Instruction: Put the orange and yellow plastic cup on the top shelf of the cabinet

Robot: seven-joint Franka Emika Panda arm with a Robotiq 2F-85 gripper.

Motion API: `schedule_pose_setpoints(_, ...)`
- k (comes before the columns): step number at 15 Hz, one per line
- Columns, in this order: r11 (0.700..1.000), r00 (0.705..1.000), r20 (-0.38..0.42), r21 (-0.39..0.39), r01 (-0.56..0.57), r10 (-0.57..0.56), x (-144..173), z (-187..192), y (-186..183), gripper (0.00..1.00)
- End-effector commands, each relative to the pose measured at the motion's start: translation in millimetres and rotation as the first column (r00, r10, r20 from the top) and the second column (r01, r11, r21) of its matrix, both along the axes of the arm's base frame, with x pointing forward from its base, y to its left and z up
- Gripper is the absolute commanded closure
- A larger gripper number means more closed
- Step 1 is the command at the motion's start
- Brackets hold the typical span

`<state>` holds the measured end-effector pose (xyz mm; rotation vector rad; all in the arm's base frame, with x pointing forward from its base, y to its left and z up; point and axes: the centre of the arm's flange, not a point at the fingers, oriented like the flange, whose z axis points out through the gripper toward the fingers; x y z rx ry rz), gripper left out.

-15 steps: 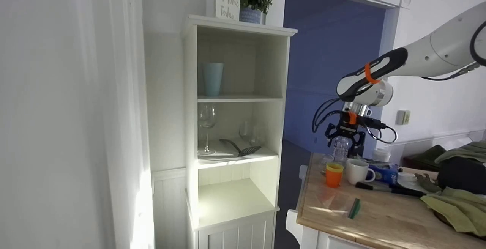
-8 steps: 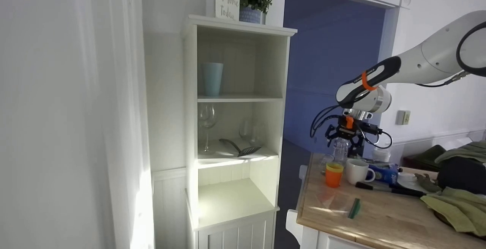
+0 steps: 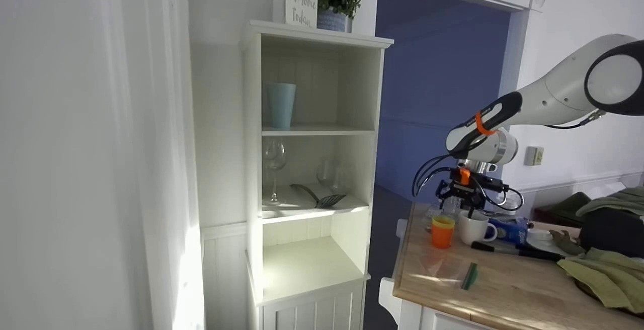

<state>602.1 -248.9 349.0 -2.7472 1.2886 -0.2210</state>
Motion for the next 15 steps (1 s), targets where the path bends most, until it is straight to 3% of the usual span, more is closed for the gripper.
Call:
schedule_pose_setpoints(1,0.997,0.997,0.032,0.006,0.071,-0.072,16,-17,-17,0.00)
schedule_pose_setpoints(6,0.993,0.993,0.031,-0.012,0.115,-0.115,25,-39,-24,0.02)
schedule_pose_setpoints(8,0.992,0.992,0.028,-0.006,0.127,-0.127,27,-43,-23,0.26)
schedule_pose_setpoints(15,0.990,0.990,0.014,0.002,0.141,-0.141,32,-47,-23,0.73)
